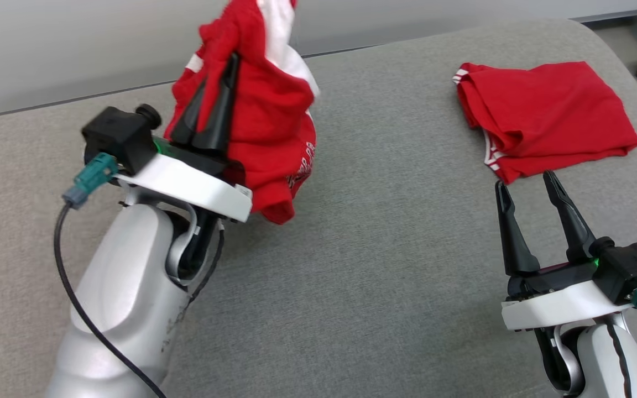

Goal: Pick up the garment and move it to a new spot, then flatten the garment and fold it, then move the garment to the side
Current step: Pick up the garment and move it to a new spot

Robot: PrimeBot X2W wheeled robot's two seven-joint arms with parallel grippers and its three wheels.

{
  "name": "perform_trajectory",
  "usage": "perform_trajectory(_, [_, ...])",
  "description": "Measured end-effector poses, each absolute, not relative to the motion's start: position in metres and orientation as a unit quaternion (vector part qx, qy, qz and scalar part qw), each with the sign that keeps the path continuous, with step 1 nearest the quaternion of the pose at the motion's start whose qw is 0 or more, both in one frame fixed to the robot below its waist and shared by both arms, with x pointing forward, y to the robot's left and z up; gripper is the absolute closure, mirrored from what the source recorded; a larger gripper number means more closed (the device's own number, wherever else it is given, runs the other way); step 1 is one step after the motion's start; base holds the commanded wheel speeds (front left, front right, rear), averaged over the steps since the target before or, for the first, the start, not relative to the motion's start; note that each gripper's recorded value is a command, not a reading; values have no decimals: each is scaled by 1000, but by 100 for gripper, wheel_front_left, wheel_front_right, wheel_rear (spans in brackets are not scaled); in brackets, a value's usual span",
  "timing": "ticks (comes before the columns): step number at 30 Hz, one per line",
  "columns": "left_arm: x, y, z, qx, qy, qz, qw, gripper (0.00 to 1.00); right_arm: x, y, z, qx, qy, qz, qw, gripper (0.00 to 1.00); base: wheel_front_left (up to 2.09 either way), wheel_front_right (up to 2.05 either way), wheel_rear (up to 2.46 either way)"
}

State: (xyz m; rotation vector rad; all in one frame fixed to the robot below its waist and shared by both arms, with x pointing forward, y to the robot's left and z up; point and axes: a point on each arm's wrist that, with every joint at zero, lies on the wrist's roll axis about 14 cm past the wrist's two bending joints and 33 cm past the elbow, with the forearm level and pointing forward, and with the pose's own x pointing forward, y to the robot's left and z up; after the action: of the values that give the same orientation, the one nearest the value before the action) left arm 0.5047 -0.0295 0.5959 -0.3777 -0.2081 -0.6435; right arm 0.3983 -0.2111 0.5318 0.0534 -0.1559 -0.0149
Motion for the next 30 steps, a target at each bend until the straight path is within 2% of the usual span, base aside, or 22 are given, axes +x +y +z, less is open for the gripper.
perform_trajectory(10, [480,-75,556,-99,-77,-388,913,100,389,-231,532,29,-77,-37,996,0,0,0,0])
perform_trajectory(18, [468,-66,465,-79,38,-364,927,100,394,-231,520,31,-61,-39,997,0,0,0,0])
perform_trajectory(25, [462,-57,437,-101,83,-339,932,100,401,-222,514,34,-53,-26,998,0,0,0,0])
perform_trajectory(26, [460,-56,435,-102,87,-337,932,92,402,-221,513,34,-52,-23,998,0,0,0,0])
perform_trajectory(27, [458,-54,432,-101,92,-335,932,69,403,-219,513,35,-53,-20,998,0,0,0,0])
perform_trajectory(28, [457,-53,431,-101,94,-333,933,24,403,-217,513,36,-53,-17,998,0,0,0,0])
perform_trajectory(29, [457,-53,431,-101,94,-333,933,0,403,-217,513,36,-53,-17,998,0,0,0,0])
perform_trajectory(30, [456,-52,431,-101,94,-332,933,0,403,-215,513,36,-53,-14,998,0,0,0,0])
